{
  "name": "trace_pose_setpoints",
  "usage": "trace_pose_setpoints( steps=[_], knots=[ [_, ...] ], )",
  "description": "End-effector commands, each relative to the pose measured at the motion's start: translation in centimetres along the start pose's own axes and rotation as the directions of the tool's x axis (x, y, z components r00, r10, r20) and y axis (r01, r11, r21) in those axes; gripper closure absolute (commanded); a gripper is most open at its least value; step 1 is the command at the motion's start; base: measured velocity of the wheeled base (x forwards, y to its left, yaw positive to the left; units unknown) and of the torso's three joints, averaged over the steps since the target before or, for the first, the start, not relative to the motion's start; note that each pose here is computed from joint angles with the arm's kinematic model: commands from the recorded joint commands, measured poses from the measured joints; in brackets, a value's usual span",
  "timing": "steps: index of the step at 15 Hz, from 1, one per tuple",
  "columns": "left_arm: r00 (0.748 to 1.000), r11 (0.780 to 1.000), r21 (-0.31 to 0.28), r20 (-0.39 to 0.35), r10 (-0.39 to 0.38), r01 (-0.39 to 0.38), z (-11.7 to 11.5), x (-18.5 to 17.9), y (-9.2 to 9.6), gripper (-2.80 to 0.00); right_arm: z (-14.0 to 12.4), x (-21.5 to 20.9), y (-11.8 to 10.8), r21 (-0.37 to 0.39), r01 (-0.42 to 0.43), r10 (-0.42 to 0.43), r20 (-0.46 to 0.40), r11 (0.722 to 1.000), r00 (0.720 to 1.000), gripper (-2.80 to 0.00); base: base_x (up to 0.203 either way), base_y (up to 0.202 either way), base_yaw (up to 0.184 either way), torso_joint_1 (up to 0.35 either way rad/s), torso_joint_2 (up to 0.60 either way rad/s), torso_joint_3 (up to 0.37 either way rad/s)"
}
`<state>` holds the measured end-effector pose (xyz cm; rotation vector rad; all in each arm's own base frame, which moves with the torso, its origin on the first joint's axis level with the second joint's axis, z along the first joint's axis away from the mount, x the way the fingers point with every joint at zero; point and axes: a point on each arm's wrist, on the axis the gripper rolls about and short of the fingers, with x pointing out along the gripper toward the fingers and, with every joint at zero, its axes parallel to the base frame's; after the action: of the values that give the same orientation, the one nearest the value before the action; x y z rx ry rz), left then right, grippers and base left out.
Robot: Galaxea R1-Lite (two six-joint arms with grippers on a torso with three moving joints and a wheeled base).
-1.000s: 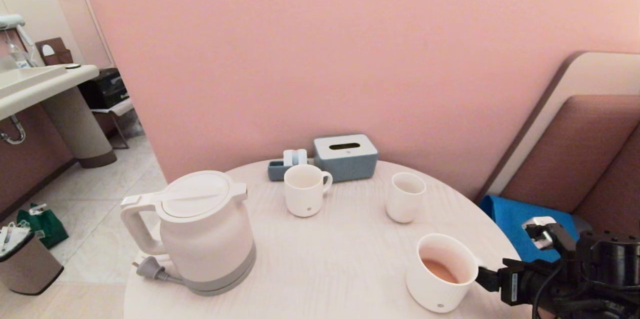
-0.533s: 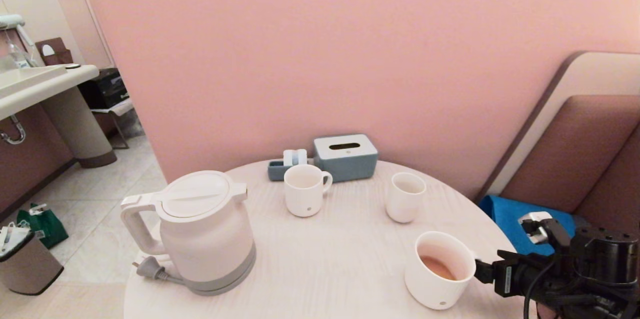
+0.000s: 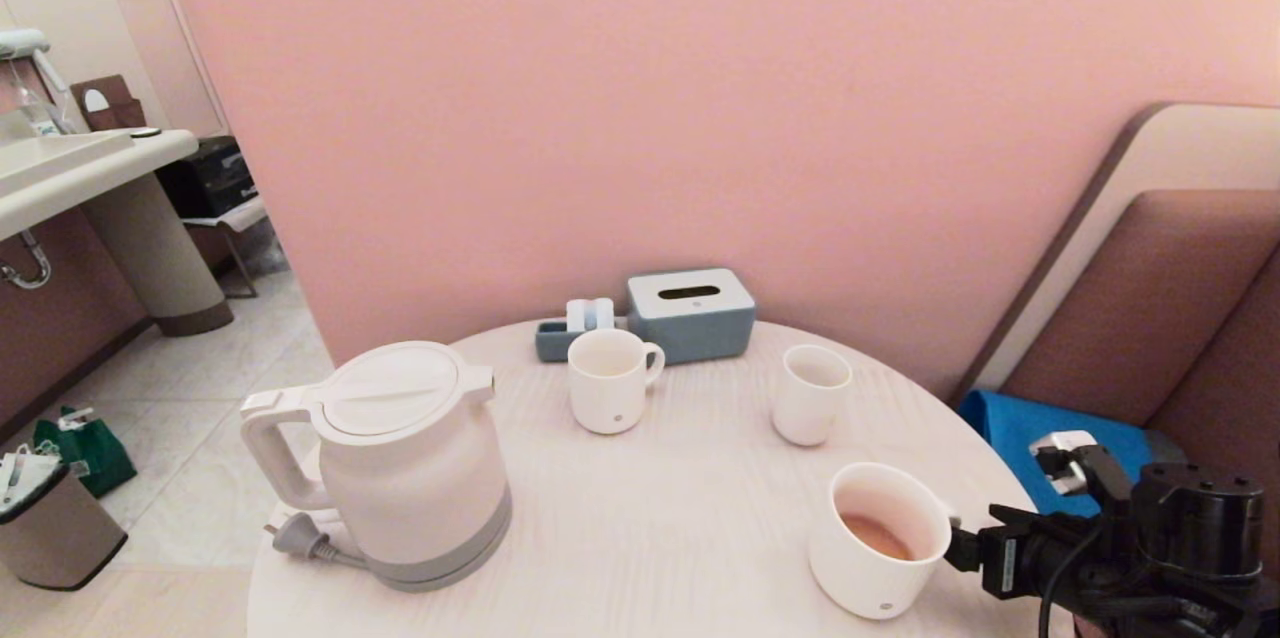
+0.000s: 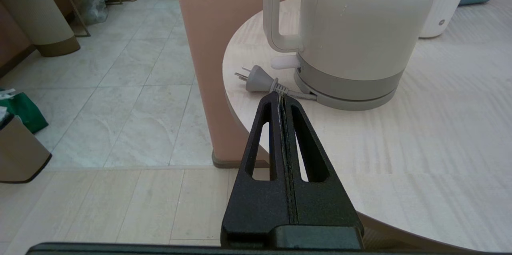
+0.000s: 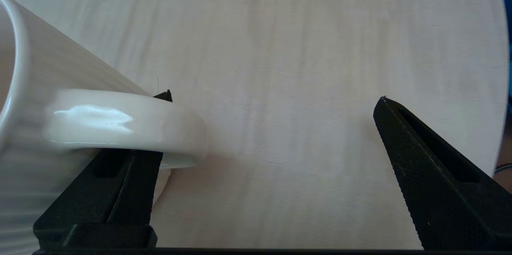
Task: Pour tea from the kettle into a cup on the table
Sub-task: Pick up the cup
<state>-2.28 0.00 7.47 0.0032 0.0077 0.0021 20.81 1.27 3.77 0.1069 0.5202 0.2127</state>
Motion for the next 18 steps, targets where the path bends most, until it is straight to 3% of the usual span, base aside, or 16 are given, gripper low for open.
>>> trace_pose_setpoints(
  steps=[1,7,8,18],
  knots=[
    [1.000,1.000,0.000,-0.002,0.001,-0.001,0.00,0.01,0.00,0.00,0.01,0.06,0.27,-0.008,-0.014,0.014,0.007,1.000,1.000,-2.80,0.000,0.000,0.000,0.000,0.00,0.000],
    [1.000,1.000,0.000,-0.002,0.001,-0.001,0.00,0.01,0.00,0.00,0.04,0.00,0.81,0.012,-0.022,0.022,0.021,1.000,1.000,-2.80,0.000,0.000,0.000,0.000,0.00,0.000],
    [1.000,1.000,0.000,-0.002,0.001,-0.001,0.00,0.01,0.00,0.00,0.07,-0.02,0.79,0.012,-0.021,0.021,0.022,1.000,1.000,0.00,0.000,0.000,0.000,0.000,0.00,0.000],
    [1.000,1.000,0.000,-0.002,0.001,-0.001,0.00,0.01,0.00,0.00,0.16,-0.10,0.83,0.010,-0.019,0.018,0.029,1.000,0.999,0.00,0.000,0.000,0.000,0.000,0.00,0.000]
  ],
)
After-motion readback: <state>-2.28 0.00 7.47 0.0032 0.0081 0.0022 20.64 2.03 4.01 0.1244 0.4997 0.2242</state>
